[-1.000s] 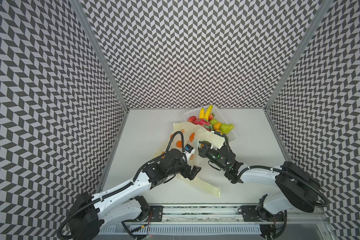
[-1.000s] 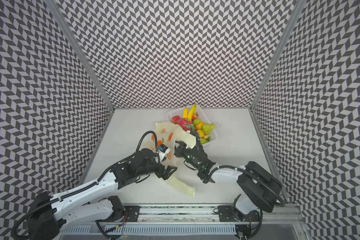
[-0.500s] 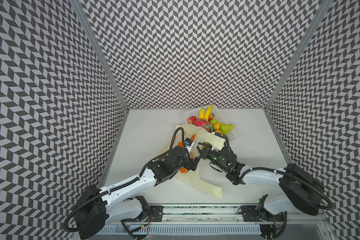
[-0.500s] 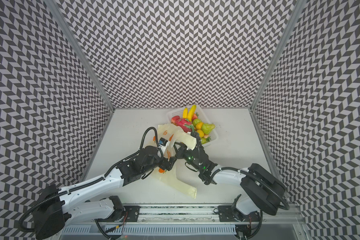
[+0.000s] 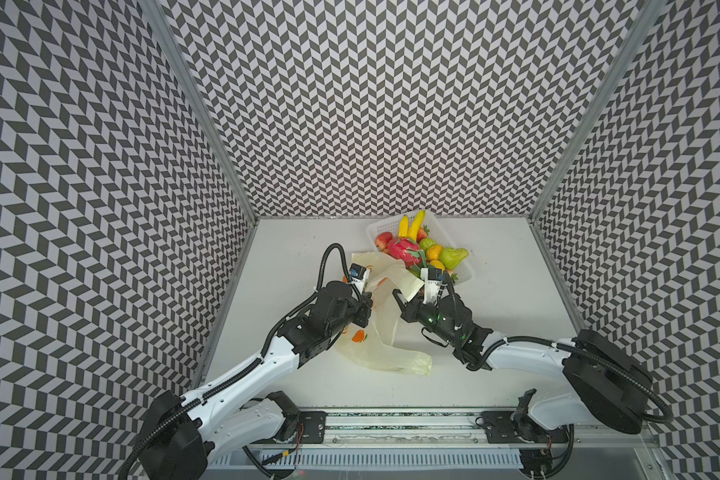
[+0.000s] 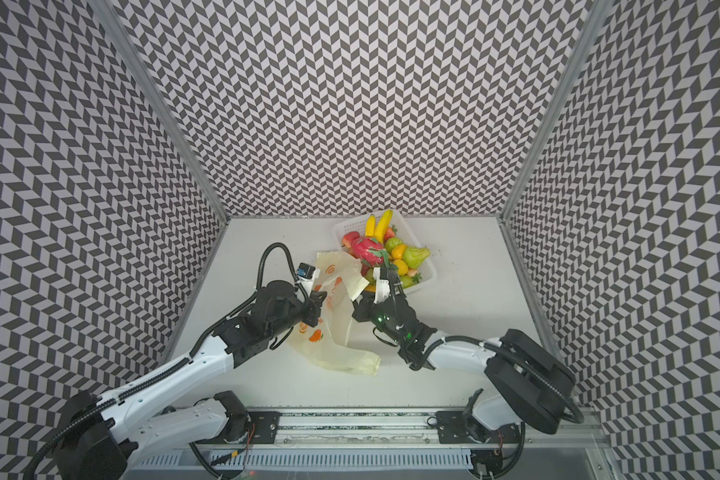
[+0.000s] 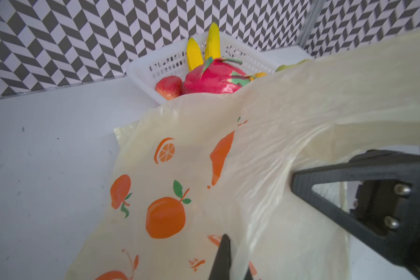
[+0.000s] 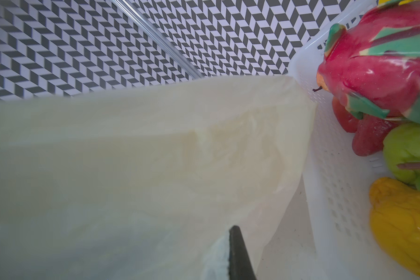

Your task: Place the fake fruits into the plastic bag and tie a complex knot

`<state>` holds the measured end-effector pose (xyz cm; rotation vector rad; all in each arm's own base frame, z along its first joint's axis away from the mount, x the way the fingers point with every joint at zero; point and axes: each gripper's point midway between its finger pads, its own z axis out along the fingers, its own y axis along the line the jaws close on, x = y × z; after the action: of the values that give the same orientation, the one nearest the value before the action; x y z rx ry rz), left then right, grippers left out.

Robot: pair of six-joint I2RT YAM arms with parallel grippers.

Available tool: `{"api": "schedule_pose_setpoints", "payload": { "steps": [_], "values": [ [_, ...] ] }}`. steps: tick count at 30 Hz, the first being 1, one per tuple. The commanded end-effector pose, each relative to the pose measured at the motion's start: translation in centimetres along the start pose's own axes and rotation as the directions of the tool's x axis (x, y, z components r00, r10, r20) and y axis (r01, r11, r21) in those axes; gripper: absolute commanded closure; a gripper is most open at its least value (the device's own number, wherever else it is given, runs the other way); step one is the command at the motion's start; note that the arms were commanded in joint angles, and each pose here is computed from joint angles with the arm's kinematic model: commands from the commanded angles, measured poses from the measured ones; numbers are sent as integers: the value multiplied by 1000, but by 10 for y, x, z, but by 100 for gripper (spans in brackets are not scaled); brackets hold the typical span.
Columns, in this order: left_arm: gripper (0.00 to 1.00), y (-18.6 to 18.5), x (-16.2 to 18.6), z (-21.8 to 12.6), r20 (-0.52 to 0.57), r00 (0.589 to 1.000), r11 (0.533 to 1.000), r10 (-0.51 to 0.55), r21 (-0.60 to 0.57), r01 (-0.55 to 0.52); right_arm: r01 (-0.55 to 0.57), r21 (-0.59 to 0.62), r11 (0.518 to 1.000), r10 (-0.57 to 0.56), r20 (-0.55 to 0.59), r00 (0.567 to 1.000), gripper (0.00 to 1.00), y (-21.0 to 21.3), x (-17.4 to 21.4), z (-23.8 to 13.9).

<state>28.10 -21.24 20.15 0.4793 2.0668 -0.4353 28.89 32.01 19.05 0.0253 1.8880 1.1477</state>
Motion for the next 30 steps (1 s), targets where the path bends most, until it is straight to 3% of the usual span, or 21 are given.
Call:
{"api": "schedule_pose_setpoints", "payload": {
  "steps": [1,6,12,19,23,26,30],
  "values": [
    [100,18,-25,-21,-25,999,997,48,-51,-49,106,32,994,-106,12,994,100,13,-19,-4],
    [100,56,-54,-53,-107,990,987,88,-122,-101,274,152,950,-267,-66,961,100,-7,-20,-13],
    [100,106,-80,-83,-190,975,955,118,-249,-164,339,194,921,-308,-171,936,100,-39,-19,-24],
    [100,87,-104,-82,-120,982,978,147,-134,-163,445,44,895,-428,-201,881,98,-25,-17,-25],
    [100,72,-100,-79,-129,983,989,132,-47,-139,537,-42,843,-536,-156,830,70,-9,-19,-27],
    [100,57,-94,-76,-134,986,994,102,40,-97,617,-60,784,-620,-80,780,40,2,-26,-30],
    [100,45,-93,-73,-129,989,992,70,109,-56,721,-50,691,-722,1,692,17,18,-31,-29]
  ]
}}
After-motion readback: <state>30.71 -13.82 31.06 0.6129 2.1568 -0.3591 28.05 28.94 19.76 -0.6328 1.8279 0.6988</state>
